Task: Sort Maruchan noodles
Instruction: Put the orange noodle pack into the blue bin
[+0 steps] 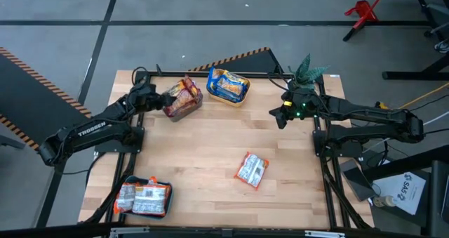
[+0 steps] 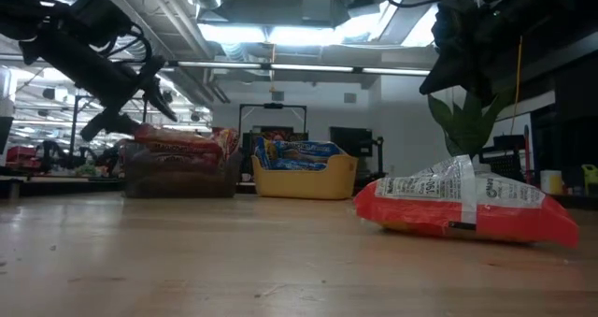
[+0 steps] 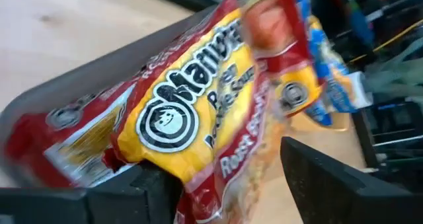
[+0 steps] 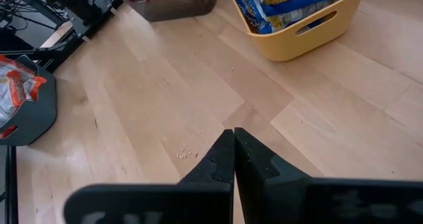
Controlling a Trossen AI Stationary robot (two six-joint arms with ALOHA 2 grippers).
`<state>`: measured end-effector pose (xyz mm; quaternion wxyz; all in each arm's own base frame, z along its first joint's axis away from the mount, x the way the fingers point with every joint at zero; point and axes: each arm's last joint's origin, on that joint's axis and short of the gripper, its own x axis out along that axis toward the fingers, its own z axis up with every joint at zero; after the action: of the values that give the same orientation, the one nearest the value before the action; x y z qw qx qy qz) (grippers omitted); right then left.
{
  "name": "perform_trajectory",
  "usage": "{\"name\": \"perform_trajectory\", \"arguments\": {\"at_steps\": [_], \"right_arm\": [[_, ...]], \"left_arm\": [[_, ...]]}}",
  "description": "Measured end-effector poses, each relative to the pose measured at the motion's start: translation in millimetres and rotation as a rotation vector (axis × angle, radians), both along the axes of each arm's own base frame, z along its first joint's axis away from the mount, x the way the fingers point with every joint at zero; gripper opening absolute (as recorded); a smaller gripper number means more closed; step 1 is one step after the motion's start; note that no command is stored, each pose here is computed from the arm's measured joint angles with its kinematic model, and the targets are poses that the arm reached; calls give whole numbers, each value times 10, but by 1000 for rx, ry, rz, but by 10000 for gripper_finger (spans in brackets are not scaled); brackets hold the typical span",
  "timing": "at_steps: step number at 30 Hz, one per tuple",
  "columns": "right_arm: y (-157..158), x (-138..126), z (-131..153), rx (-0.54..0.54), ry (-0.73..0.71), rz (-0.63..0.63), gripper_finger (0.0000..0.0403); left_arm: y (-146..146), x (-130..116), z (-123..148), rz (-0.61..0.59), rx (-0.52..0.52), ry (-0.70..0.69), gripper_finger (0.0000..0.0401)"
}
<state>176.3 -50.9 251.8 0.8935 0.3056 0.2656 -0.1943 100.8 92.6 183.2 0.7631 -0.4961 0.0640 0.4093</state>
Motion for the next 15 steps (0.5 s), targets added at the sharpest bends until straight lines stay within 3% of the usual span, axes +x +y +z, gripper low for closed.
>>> {"name": "perform_trajectory", "arguments": {"at_steps": [6,15], "right_arm": [[3,1,0,6,-2,8,0],[5,1,0,27,-7,3,0]], "left_arm": [[-6,-72,-85,61,-73,76,248],[26,-153,92,133,-55,11,248]]}}
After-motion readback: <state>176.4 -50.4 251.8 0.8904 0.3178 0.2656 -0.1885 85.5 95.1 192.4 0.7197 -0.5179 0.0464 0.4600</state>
